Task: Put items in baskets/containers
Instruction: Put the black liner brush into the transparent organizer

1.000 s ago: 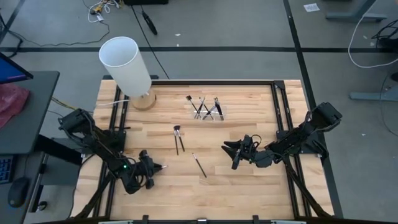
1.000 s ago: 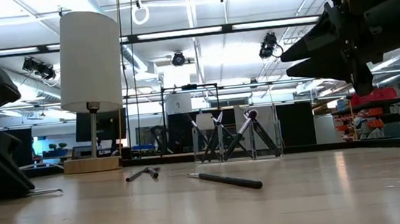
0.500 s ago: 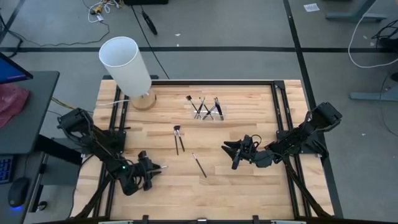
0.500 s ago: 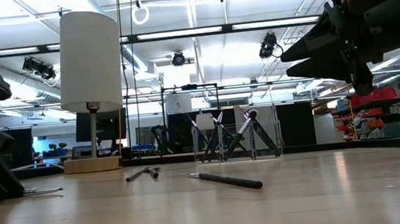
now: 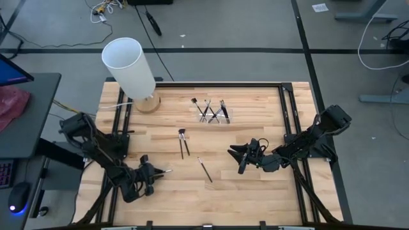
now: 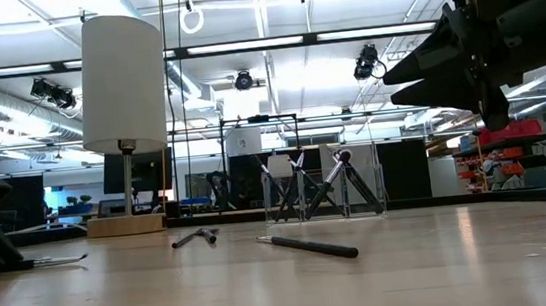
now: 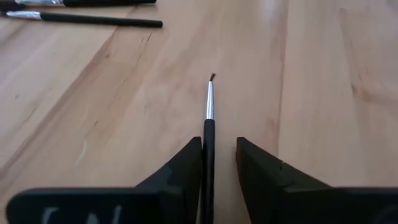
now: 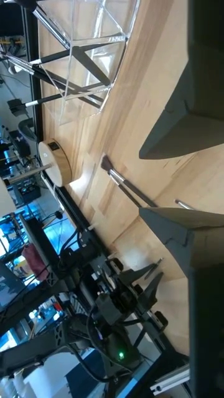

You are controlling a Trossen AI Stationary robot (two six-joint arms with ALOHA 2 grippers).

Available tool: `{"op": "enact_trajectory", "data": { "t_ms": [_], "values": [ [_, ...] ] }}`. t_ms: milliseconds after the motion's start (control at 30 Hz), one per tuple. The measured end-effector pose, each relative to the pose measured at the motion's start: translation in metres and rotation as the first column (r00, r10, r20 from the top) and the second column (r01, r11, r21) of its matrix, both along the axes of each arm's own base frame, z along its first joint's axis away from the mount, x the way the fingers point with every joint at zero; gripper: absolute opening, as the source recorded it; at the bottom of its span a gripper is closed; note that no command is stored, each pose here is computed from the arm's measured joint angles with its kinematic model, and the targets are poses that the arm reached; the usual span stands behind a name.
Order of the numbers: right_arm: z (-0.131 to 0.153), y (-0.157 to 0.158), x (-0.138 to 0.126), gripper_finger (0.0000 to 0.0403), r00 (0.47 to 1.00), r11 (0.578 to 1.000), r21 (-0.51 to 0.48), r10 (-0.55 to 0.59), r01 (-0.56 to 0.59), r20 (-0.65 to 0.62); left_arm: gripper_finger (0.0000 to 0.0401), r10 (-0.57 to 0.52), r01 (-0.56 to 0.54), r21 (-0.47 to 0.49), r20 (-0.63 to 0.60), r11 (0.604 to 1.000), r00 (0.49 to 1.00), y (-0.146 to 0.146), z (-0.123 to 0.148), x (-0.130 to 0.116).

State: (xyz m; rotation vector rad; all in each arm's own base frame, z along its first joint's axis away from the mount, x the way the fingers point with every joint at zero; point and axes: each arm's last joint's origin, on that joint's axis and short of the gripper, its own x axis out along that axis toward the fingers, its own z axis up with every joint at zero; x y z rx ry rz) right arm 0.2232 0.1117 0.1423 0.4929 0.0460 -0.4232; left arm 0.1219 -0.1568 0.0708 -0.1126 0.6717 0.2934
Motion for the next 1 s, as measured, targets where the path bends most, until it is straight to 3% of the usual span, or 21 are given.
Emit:
{"op": "enact_trajectory", "data": {
  "t_ms": [267,500,1000],
  "values": [
    [-0.001,0.000,0.000,0.0136,1.000,1.000,-0.004,0.000,0.000,-0.006,0.0073,0.043,-0.045,0.034,0.057,0.998,0.997,0.001,-0.010,0.001],
    [-0.001,0.000,0.000,0.0136,1.000,1.000,-0.005,0.000,0.000,-0.007,0.0015,0.049,-0.051,0.033,0.059,0.998,0.997,0.001,-0.011,0.001],
    [-0.001,0.000,0.000,0.0136,1.000,1.000,-0.009,0.000,0.000,-0.013,0.0014,0.074,-0.072,-0.020,0.146,0.997,0.986,0.001,-0.012,0.003]
  ]
}}
